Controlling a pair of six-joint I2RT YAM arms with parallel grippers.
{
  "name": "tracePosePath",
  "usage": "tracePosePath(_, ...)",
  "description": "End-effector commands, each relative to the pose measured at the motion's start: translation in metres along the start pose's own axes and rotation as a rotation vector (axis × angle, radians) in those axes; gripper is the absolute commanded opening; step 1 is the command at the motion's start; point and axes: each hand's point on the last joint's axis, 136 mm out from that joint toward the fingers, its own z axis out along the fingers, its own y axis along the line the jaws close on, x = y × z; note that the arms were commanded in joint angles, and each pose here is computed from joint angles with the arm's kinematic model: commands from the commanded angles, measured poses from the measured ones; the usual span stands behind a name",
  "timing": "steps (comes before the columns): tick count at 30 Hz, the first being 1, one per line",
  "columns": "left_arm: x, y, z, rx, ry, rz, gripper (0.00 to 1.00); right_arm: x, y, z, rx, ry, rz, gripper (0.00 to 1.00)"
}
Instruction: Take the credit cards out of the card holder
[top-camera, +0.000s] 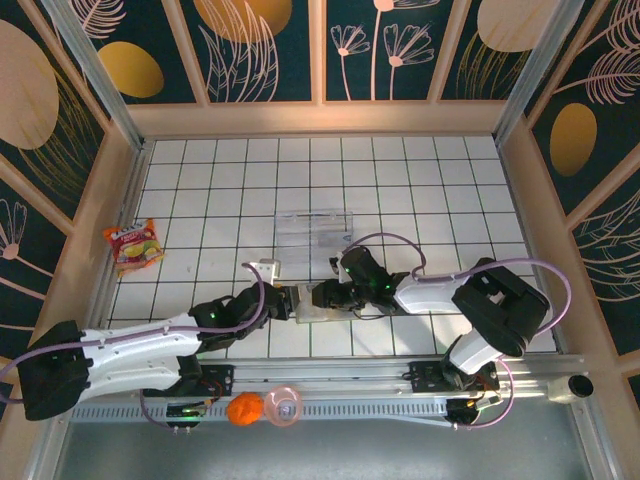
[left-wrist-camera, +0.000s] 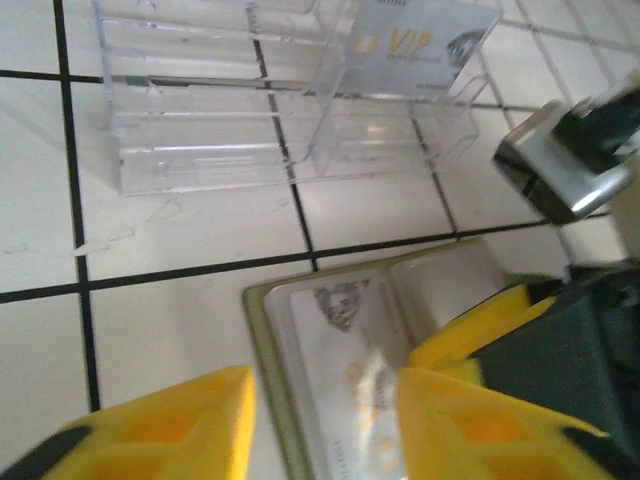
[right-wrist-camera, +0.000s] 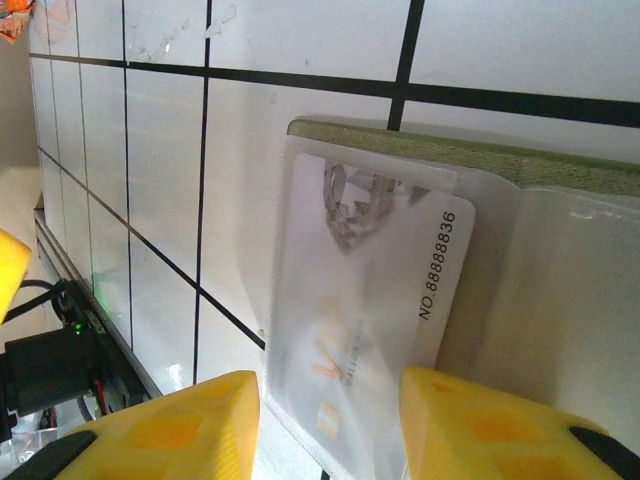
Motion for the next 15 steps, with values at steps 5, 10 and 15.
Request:
tracePosePath(5, 0.035, 0.022, 0.018, -0.082, 0.103, 0.045, 0.31, 0.014, -0.008, 0.001, 0.049, 0.040, -0.009, 0.42)
tracePosePath(10, 0.050, 0.016, 0.031, -0.048, 0.153, 0.054, 0.30, 0.013, -0.008, 0.000, 0.055, 0.039, -0.010, 0.42)
tracePosePath(15, 0.056, 0.010, 0.037, -0.022, 0.175, 0.064, 0.29, 0.014, -0.008, 0.000, 0.053, 0.042, -0.012, 0.42)
